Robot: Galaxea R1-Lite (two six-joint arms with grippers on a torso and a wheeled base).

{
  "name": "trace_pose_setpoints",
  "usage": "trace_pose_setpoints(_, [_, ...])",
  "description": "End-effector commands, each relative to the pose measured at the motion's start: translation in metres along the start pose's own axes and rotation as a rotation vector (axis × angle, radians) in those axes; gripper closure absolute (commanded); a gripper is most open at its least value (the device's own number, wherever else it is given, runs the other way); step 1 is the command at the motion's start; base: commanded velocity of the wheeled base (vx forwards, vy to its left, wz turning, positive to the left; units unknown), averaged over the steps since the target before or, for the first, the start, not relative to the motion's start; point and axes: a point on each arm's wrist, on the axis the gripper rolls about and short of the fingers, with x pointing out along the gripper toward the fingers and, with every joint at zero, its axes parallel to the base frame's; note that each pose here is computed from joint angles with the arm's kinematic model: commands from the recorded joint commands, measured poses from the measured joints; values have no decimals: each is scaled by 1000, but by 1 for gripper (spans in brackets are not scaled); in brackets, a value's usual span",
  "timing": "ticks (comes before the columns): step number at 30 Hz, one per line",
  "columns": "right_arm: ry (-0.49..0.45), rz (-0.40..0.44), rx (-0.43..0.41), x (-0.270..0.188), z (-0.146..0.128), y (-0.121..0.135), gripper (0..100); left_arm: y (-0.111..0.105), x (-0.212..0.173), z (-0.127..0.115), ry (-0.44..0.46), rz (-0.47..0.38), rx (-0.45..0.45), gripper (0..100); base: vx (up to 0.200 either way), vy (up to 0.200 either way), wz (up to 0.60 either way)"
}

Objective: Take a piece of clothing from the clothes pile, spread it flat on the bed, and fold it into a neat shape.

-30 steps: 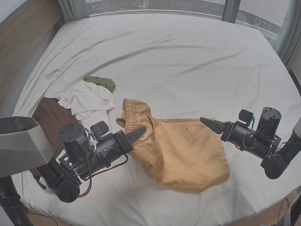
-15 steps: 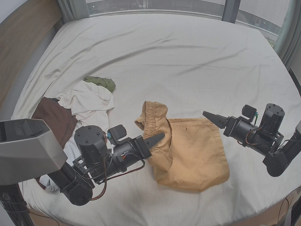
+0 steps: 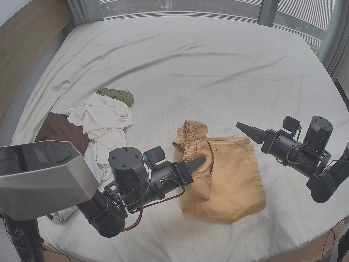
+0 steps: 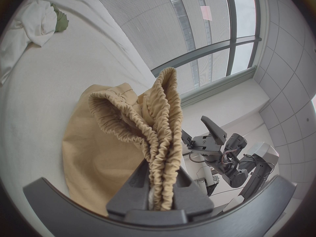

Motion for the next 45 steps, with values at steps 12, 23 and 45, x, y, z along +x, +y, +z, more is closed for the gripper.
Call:
trace_pose_setpoints(12, [-18,-2,10,0,5,-1,0,8,31,-23,52,3,-8,100,0,0,0])
trace_pose_setpoints(23, [-33,10,5,-2,8,2,0,12,39,-25,40,8,-5,0,0,0,0])
trace_pose_setpoints(45, [89,-68,40,-10,-13,-9,0,27,-35,25,-91,192,87,0,0,0,0])
